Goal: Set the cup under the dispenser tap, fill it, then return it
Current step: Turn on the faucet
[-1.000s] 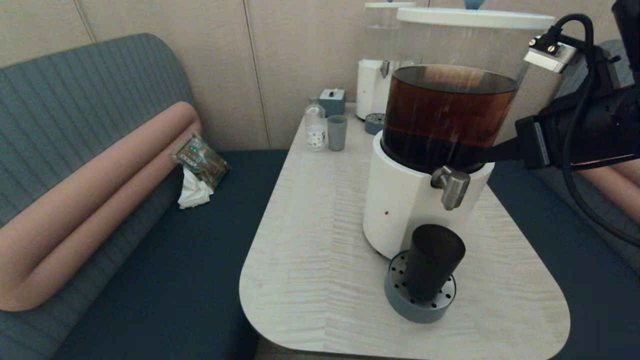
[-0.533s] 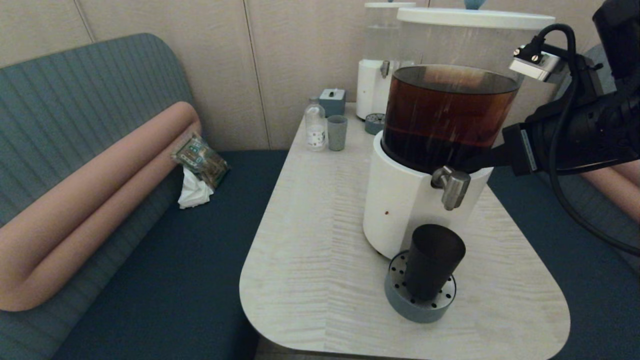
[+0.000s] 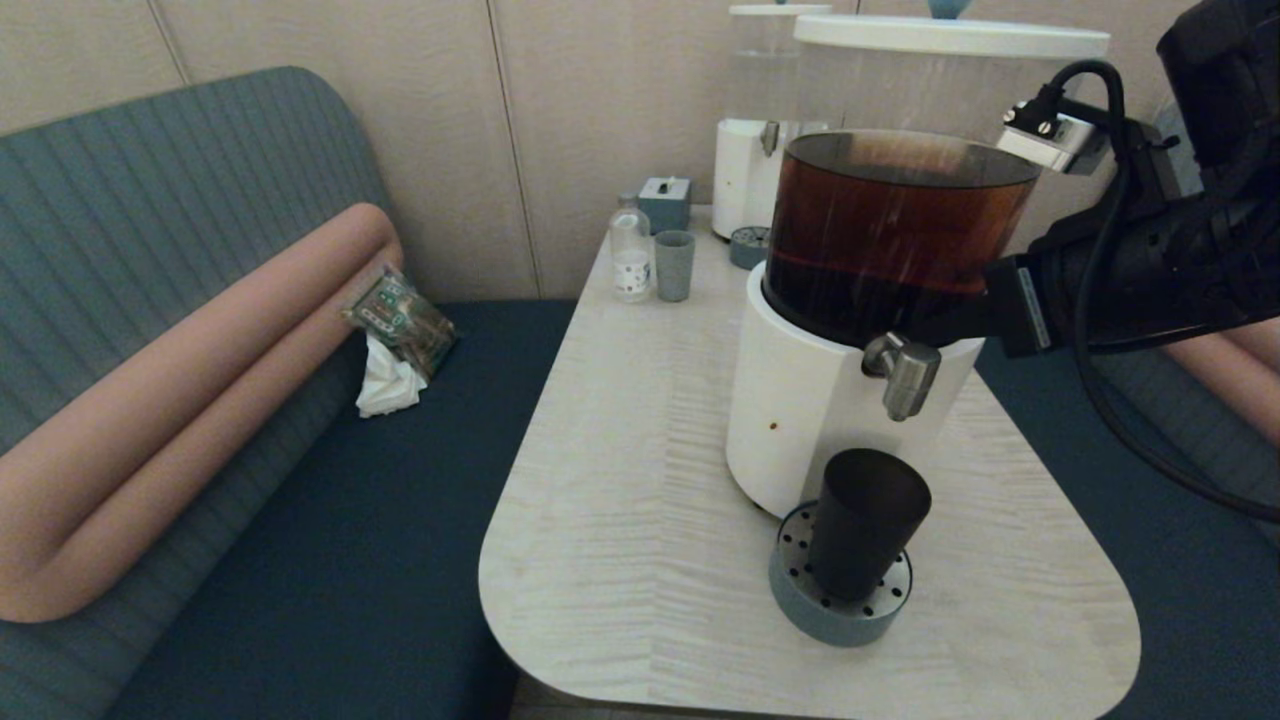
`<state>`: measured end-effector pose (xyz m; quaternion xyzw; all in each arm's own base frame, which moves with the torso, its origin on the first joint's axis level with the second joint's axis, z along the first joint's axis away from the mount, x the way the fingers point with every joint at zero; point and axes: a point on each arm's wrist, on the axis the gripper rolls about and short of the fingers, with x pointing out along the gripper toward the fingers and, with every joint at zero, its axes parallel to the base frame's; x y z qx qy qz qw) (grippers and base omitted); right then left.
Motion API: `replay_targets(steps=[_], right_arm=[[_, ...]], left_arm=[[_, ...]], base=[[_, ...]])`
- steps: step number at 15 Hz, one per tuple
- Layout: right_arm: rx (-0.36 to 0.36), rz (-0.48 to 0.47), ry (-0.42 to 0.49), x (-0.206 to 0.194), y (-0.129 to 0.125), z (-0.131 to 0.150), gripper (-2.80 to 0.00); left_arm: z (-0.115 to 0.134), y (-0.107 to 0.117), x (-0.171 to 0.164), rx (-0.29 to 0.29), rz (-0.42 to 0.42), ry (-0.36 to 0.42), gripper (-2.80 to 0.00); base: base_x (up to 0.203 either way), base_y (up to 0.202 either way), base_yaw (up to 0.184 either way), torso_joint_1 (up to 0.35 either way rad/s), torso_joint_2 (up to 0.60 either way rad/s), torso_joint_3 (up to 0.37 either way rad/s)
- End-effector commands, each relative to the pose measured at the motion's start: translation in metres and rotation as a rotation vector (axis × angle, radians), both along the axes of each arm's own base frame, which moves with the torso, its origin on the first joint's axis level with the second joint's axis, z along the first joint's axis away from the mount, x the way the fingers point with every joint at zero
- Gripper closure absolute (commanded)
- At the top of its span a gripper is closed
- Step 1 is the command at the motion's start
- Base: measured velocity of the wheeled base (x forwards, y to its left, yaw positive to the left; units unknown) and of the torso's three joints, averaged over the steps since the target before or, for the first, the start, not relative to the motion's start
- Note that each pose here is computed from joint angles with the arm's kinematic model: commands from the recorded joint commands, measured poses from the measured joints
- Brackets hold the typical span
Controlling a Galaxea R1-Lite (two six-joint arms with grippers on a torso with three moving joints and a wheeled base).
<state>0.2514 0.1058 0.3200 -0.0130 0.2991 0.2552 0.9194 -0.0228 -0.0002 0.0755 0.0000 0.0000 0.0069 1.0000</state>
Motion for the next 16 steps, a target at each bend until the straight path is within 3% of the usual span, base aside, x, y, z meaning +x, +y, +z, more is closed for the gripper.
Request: replay_targets(steps=[1, 16], right_arm=[[-0.006, -0.004, 0.009, 0.002, 0.001, -0.003, 0.00], [-0.013, -0.004, -0.001, 0.016, 0.008, -0.010, 0.00]], left_arm=[[0.000, 0.000, 0.000, 0.000, 0.000, 0.002, 0.00], [0.000, 0.000, 0.000, 0.000, 0.002, 0.002, 0.00]], base=[[0.000, 0.000, 0.000, 0.000, 0.00, 0.000], [0.000, 0.000, 0.000, 0.000, 0.00, 0.000]])
